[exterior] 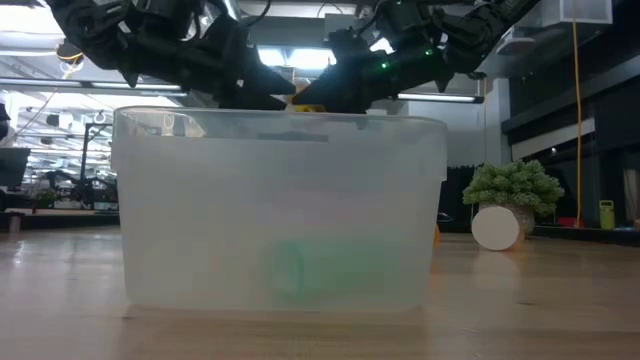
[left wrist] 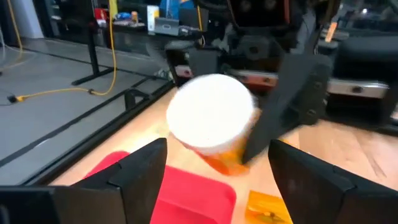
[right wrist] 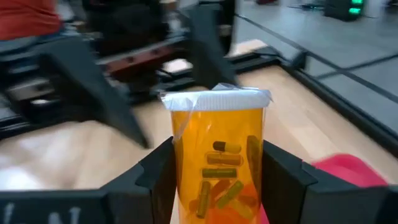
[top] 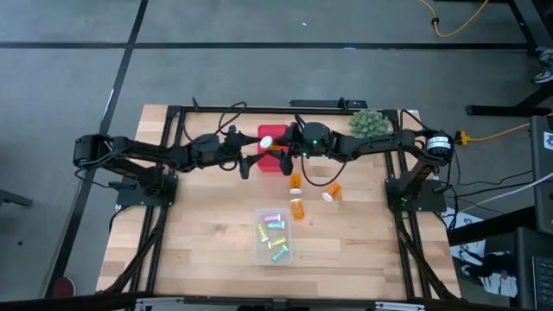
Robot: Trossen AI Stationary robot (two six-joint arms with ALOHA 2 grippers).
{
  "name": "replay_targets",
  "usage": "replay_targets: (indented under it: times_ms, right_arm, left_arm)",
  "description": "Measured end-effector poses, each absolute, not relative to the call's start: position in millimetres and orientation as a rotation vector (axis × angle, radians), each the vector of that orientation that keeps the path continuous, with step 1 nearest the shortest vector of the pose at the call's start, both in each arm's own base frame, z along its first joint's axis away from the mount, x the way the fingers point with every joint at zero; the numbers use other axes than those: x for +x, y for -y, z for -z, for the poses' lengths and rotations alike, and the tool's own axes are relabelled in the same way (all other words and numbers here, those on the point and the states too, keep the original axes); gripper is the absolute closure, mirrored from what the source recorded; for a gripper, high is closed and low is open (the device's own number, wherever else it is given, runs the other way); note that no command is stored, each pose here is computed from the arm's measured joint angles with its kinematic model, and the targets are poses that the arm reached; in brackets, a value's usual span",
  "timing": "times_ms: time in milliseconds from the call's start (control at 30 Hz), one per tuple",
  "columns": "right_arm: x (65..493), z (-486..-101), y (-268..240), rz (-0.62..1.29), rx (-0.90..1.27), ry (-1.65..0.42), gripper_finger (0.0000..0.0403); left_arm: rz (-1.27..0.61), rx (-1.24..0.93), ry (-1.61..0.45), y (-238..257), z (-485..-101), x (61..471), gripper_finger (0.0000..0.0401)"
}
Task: Pick and place medicine bottles into bin by pill shape (circle, oval)
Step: Put the large orange pill bottle into the red bin
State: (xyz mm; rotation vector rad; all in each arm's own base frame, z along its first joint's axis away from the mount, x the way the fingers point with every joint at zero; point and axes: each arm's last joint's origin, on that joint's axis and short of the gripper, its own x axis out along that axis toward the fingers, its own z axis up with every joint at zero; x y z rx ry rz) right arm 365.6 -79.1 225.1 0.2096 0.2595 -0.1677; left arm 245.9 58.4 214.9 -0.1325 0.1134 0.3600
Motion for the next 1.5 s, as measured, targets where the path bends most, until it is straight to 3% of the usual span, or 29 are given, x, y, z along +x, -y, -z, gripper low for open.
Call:
replay_targets:
  times_ms: [500,933,1300,1500]
  right_arm:
    - [368,-232,74,-0.036,0.172,-0.199,0.0220]
    - [368,-233,73,-0.052,0.182,-0.190,0.0220]
    - [368,-233,73,-0.050,0.199,-0.193,0.0191]
    - [368,-232,73,-0.050,0.202,-0.197,0.0189]
  left_arm:
    - [-0.281,-0.161,-0.028,-55,-223,247,0.0124]
    - [-0.268,-0.180,-0.003,-55,-225,248,0.0126]
    - [-0.236,-0.178,0.000,-54,-226,248,0.0200]
    - [-0.236,-0.177,0.005,-54,-226,248,0.0206]
